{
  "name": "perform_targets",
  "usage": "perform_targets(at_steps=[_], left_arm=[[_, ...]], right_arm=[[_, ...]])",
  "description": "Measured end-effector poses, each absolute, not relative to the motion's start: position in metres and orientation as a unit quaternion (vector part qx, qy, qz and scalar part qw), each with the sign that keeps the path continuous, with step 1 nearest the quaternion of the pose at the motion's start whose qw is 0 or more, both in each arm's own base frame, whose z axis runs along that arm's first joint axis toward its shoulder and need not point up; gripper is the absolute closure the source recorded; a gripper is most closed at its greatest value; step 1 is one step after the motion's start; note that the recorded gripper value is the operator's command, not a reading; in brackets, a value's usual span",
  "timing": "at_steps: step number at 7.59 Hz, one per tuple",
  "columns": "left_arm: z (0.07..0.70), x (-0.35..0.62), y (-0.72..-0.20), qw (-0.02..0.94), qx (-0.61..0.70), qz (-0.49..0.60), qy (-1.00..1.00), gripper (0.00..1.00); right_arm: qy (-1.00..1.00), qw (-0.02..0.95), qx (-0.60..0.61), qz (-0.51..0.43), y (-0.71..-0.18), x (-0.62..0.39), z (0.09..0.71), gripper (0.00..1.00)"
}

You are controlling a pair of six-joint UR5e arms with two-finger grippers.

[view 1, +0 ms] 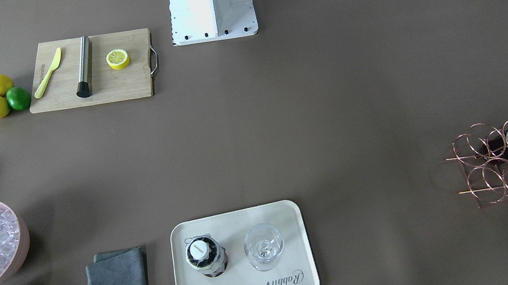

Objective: Take tea from basket to plate

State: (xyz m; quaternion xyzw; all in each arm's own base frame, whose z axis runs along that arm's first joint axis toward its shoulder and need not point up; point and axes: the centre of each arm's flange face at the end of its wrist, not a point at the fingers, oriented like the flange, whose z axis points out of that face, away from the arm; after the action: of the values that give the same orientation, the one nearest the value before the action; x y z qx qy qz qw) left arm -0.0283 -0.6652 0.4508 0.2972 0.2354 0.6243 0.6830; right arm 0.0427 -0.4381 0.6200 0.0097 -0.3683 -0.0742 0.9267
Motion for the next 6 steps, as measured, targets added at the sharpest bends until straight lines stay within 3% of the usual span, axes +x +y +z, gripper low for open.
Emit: perform_targets(at_steps=[4, 6], left_arm=[[0.45, -0.04, -0.663, 0.702, 0.294, 0.6, 0.247, 0.01], [0.48, -0.076, -0.639, 0.753, 0.282, 0.516, 0.295, 0.01]], right_arm=[[-0.368, 0.927, 0.009, -0.078, -0.439, 0.04, 0.62, 0.0], [-0.368, 0.927, 0.009, -0.078, -0.439, 0.039, 0.62, 0.0]])
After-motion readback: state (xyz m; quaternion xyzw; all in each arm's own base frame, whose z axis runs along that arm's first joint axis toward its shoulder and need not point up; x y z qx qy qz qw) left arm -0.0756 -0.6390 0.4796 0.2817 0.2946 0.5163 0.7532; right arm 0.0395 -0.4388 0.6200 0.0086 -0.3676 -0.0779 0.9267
